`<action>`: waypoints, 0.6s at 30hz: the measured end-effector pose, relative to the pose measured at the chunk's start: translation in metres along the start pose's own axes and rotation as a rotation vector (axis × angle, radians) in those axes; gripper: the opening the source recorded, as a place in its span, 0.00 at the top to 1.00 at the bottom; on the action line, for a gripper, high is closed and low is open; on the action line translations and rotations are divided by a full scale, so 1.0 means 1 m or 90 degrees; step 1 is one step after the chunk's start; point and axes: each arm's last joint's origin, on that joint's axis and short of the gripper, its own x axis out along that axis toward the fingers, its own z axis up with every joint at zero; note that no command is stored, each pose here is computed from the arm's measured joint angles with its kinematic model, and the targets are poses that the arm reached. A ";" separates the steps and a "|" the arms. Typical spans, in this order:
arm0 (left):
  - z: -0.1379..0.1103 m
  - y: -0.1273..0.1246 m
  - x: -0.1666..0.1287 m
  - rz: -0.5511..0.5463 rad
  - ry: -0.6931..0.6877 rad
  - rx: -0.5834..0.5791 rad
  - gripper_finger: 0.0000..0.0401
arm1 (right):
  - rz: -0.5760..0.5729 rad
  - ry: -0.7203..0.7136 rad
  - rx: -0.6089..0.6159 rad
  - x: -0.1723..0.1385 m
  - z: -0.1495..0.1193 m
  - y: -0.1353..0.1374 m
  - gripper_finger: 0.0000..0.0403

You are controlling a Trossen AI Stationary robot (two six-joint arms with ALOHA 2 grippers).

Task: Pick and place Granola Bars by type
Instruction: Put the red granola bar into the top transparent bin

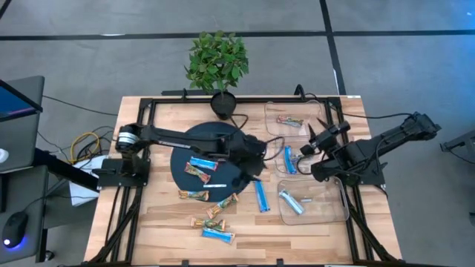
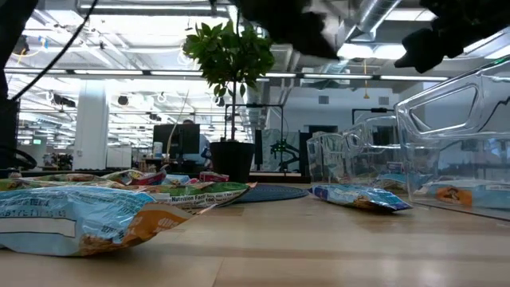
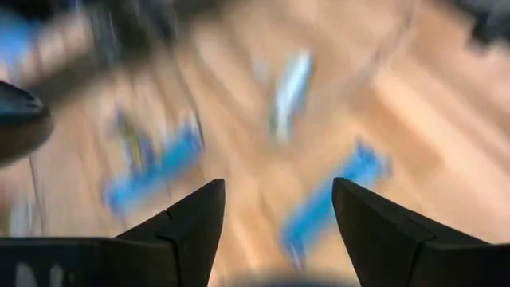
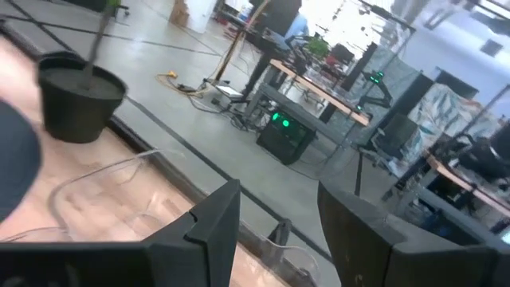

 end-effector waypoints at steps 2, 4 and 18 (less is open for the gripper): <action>-0.007 -0.011 -0.008 0.001 0.091 -0.035 0.43 | 0.013 -0.011 -0.009 -0.003 0.003 0.005 0.59; -0.019 -0.025 -0.013 -0.015 0.175 -0.077 0.43 | 0.029 -0.022 -0.017 -0.006 0.006 0.011 0.59; -0.093 -0.101 -0.024 0.021 0.384 -0.184 0.43 | 0.187 -0.061 -0.105 -0.022 0.032 0.053 0.59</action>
